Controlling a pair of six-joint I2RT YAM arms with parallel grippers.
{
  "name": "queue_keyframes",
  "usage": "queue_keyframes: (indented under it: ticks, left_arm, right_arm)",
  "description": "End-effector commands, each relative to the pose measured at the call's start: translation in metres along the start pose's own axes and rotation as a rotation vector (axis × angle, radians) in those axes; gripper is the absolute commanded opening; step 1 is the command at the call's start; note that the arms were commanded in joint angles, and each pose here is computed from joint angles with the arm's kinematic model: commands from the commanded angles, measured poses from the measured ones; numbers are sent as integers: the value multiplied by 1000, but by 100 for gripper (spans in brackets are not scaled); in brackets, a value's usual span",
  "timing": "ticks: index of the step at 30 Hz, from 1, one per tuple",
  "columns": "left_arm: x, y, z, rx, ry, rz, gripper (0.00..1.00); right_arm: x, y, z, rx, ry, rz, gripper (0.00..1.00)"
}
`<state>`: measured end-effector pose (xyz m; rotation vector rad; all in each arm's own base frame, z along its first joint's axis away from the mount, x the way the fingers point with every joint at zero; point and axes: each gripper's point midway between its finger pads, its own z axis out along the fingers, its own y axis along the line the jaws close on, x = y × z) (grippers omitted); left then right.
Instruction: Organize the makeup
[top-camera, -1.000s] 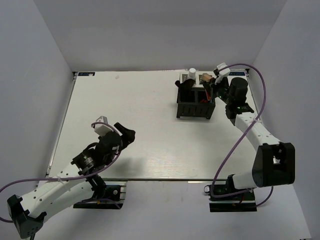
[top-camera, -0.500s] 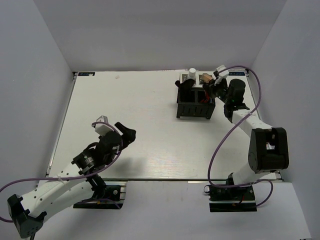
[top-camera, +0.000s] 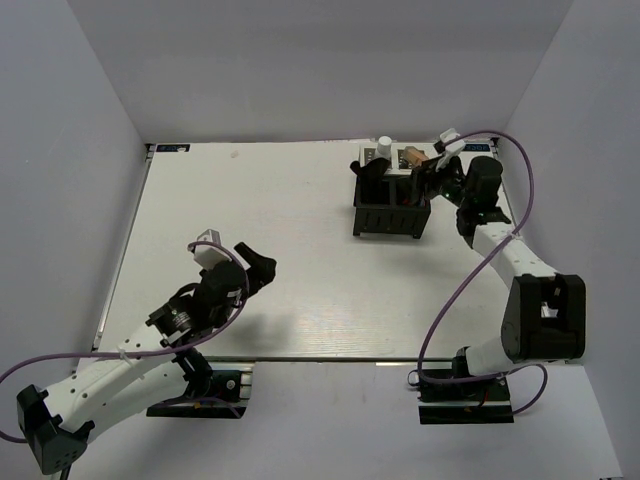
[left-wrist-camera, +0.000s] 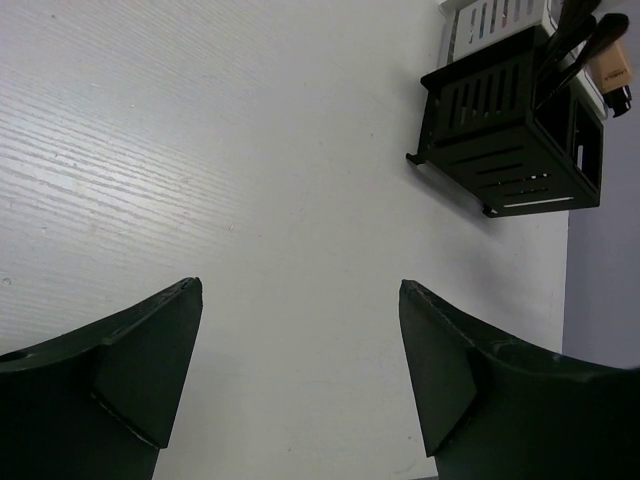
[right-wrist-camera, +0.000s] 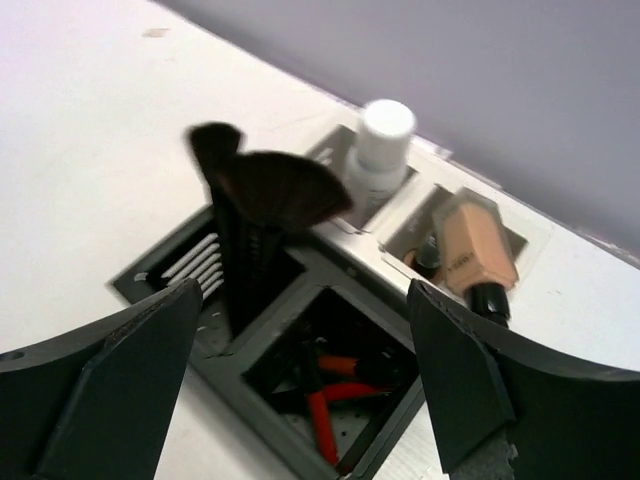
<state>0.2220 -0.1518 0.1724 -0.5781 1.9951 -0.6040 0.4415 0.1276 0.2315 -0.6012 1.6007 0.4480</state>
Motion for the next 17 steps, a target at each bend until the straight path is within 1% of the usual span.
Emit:
queue_keyframes:
  ticks: [1,2,4,5,9,12,14,15,17]
  left_arm:
    - [-9,-17,-5,69,-15,8,90]
    - [-10,-19,-6,78,-19,12,96]
    - [-10,-22,-6,89,-20,18,98]
    - [-10,-25,-6,102,-16,22,98]
    - [-15,-35,-4,128,-23,47,98]
    - [-13,-42,-1,142,-13,67,98]
    - [-9,-44,3,147,1,82,98]
    - [-7,-48,3,164,8,79,98]
    - [-5,-51,5,175,12,95,98]
  right_arm:
    - [-52,27,-13,-150,-25,-28,89]
    - [-51,37,-17,-209,33,-26,89]
    - [-45,52,-24,-281,91,19,89]
    - [-35,59,-28,-289,145,83,89]
    - [-14,60,-42,-183,242,220,89]
    - [-2,57,-53,-127,295,247,89]
    - [2,61,-59,-141,309,239,89]
    - [8,60,-60,-123,315,239,89]
    - [8,58,-64,-100,301,236,89]
